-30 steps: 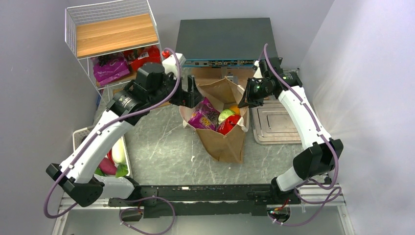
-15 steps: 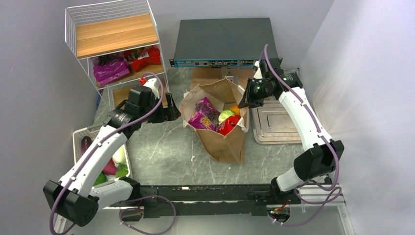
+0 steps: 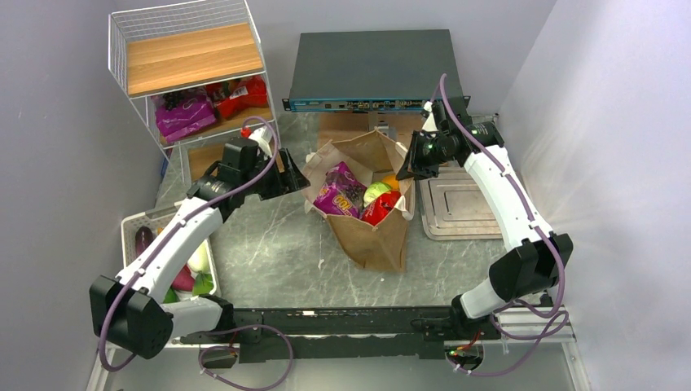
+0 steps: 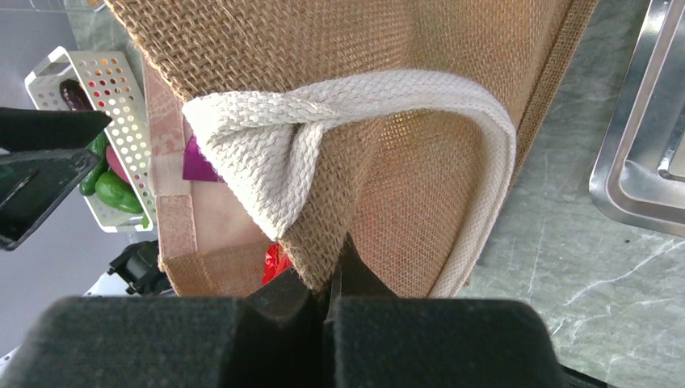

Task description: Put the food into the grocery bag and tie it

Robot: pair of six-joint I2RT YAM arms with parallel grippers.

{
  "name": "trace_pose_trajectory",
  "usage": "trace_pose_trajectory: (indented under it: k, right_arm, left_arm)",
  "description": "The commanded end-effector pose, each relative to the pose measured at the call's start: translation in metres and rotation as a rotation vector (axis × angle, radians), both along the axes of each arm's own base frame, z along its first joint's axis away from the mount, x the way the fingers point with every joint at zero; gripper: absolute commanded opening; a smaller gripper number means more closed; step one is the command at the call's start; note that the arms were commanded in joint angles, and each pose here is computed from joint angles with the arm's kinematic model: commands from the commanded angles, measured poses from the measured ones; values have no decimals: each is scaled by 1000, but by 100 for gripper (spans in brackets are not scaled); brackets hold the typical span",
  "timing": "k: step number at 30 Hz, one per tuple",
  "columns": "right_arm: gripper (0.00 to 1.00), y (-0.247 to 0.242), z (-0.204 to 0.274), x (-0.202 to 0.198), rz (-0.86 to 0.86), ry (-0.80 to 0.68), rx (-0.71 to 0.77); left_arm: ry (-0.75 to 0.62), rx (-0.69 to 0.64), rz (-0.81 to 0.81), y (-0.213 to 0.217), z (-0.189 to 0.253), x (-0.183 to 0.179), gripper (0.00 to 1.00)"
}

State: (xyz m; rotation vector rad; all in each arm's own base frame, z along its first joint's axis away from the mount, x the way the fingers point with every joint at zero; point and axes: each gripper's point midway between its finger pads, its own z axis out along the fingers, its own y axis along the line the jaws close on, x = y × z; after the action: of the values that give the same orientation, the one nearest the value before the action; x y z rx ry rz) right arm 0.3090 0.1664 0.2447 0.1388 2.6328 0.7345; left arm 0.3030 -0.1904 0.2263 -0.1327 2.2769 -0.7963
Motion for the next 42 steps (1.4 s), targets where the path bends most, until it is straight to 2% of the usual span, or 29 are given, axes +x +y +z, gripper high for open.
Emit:
trace_pose_trajectory:
  k: [1, 17, 30, 34, 36, 39, 41, 42]
  right_arm:
    - [0, 1, 25, 1, 8, -98, 38]
    - [0, 3, 24, 3, 15, -83, 40]
    - [0, 3, 19, 4, 16, -72, 34]
    - [0, 3, 17, 4, 15, -68, 32]
    - [0, 3, 16, 4, 15, -67, 30]
    - [0, 2, 16, 4, 13, -66, 28]
    - [0, 2, 15, 4, 11, -65, 28]
    - [0, 2, 15, 4, 11, -65, 27]
  left_arm:
    - [1, -90, 24, -5, 2, 10, 79]
    - [75, -122, 2, -17, -25, 22, 71]
    - [148, -154, 43, -18, -49, 30, 57]
    - [141, -198, 30, -25, -50, 35, 47]
    - [132, -229, 7, -31, -48, 37, 38]
    - [146, -257, -42, -40, -47, 36, 21]
    - [148, -263, -62, -43, -45, 35, 3]
    - [145, -261, -64, -42, -42, 34, 0]
